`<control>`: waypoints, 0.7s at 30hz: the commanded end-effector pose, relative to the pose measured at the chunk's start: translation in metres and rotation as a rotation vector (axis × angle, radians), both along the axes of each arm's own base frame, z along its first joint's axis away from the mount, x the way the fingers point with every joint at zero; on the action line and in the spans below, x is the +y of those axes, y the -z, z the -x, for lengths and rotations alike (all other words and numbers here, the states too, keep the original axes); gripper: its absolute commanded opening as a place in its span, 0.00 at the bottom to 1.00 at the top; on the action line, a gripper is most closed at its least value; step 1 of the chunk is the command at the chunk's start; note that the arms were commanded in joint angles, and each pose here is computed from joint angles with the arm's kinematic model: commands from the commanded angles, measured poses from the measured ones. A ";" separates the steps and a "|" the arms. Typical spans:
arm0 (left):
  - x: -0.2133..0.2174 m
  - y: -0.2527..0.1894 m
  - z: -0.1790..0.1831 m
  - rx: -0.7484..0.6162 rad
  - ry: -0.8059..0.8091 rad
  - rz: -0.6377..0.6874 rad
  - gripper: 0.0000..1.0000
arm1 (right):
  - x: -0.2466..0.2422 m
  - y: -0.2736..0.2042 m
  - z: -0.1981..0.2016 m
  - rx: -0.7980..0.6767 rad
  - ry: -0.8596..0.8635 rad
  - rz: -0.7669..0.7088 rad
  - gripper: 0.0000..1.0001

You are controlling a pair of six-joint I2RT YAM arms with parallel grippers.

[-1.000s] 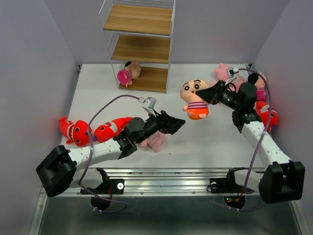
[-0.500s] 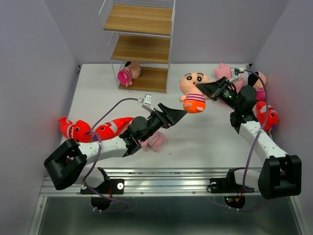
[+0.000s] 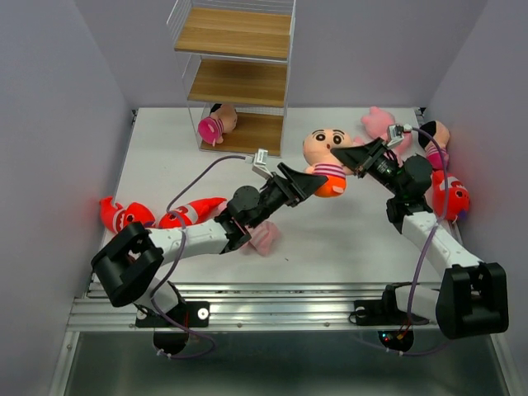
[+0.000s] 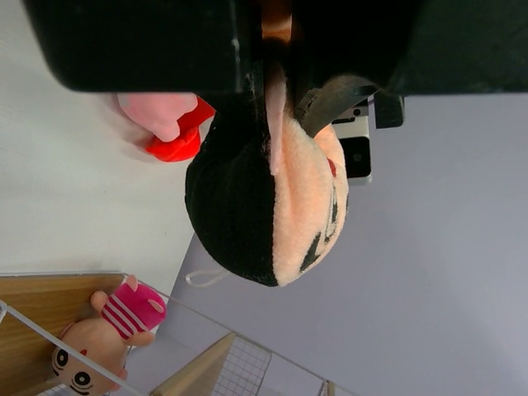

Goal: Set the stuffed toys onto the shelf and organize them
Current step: Pass the stuffed toy from the right arm to the left

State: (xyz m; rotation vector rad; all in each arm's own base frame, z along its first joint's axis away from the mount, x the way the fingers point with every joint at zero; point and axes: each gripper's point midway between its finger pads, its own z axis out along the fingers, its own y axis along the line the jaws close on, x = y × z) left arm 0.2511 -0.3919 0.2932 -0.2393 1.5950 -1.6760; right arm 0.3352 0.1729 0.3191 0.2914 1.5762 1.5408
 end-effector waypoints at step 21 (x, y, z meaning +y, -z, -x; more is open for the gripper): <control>0.018 0.010 0.026 -0.299 0.085 -0.416 0.00 | 0.016 -0.020 0.068 -0.681 -0.257 0.452 1.00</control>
